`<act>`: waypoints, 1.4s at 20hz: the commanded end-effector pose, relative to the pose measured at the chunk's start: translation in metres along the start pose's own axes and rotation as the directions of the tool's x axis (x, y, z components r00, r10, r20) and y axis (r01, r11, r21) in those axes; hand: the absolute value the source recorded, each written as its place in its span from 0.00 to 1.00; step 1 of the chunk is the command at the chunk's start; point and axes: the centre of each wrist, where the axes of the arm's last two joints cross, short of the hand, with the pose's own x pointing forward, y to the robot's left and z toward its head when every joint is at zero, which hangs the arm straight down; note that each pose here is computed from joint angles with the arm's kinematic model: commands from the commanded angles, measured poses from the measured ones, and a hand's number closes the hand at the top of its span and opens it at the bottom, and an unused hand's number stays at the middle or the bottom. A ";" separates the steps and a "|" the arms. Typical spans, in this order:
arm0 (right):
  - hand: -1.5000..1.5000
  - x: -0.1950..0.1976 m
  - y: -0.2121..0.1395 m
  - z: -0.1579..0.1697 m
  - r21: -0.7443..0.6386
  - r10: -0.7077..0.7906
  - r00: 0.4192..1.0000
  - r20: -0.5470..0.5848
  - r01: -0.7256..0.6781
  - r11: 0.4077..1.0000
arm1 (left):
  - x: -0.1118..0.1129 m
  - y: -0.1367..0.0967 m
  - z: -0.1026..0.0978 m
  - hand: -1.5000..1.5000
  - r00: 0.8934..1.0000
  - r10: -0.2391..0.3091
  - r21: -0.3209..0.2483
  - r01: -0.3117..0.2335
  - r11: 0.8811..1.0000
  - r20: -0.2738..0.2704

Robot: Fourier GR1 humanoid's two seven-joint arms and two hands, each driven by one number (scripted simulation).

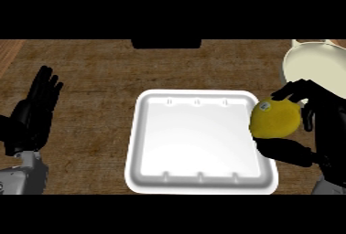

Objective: Pick the lemon from the tray and place it in the pot

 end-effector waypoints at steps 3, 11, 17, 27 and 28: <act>1.00 -0.039 -0.054 -0.016 -0.151 -0.023 0.997 -0.075 0.012 0.989 | -0.009 -0.004 -0.010 0.50 1.000 -0.009 -0.001 0.009 1.000 0.007; 1.00 -0.088 -0.061 -0.073 -0.182 -0.077 0.988 -0.137 0.052 0.982 | -0.004 -0.004 -0.007 0.50 1.000 0.011 -0.008 -0.011 1.000 -0.005; 1.00 -0.151 -0.046 -0.102 -0.204 -0.165 0.970 -0.178 0.128 0.971 | -0.005 -0.010 -0.012 0.50 1.000 -0.006 -0.024 0.006 1.000 0.009; 1.00 -0.214 -0.053 -0.123 -0.206 0.325 0.904 -0.277 -0.386 0.899 | 0.002 0.002 -0.009 0.50 1.000 -0.004 -0.032 0.005 0.999 0.028; 1.00 -0.218 -0.044 -0.131 -0.198 0.308 0.908 -0.283 -0.369 0.908 | -0.008 -0.018 -0.010 0.50 1.000 0.002 -0.027 -0.001 1.000 0.030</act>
